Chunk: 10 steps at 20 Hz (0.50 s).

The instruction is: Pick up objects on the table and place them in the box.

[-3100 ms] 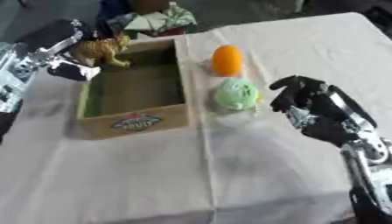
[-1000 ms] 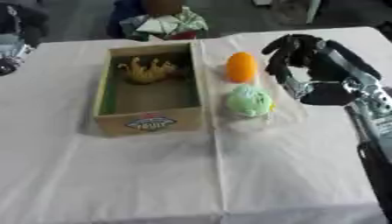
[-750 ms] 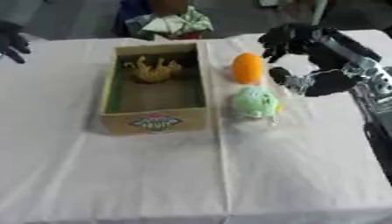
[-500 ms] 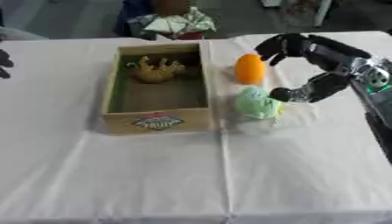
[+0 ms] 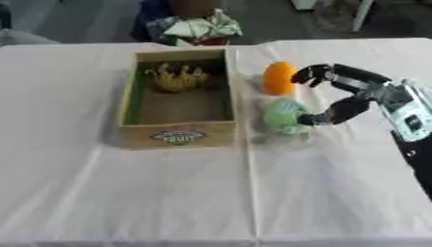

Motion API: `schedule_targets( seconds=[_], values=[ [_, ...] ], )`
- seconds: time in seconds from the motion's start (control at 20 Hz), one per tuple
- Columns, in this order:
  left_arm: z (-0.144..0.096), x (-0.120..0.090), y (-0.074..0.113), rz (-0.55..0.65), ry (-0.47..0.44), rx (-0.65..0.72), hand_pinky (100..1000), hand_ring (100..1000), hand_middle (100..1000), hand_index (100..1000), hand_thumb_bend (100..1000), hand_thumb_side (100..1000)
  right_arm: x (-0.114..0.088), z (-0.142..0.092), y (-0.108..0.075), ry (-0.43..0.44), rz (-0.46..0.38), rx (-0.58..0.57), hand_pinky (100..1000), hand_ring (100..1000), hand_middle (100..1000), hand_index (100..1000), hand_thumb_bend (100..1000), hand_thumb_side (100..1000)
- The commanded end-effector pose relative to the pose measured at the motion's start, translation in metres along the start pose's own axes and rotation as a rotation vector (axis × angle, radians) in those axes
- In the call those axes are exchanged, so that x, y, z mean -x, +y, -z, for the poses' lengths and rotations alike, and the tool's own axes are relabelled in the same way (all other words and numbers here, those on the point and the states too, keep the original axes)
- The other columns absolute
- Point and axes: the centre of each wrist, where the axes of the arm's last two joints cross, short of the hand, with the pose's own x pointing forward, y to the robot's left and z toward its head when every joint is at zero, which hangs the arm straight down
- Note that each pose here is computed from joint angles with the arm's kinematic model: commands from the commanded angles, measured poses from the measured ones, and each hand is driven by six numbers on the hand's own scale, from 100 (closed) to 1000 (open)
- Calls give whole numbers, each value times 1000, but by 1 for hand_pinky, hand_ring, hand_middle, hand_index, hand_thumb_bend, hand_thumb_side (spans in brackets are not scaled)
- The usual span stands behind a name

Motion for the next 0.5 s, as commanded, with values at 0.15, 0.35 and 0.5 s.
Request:
schedule_targets(
  seconds=[0.15,0.35,0.5],
  values=[
    [1,-7,4,6,-18,-15,525,602,558,756,100,749,2,6,-5,-6,-162,-63,803,858,861,892,522,516],
    [0,-6,3,4,-12,-10,525,602,558,756,100,755,2,10,0,20,-201,-33,720,748,786,828,475,433],
    [-1,-4,3,7,-4,-12,524,602,558,756,100,761,3,11,5,36,-201,26,595,598,681,711,440,294]
  ],
)
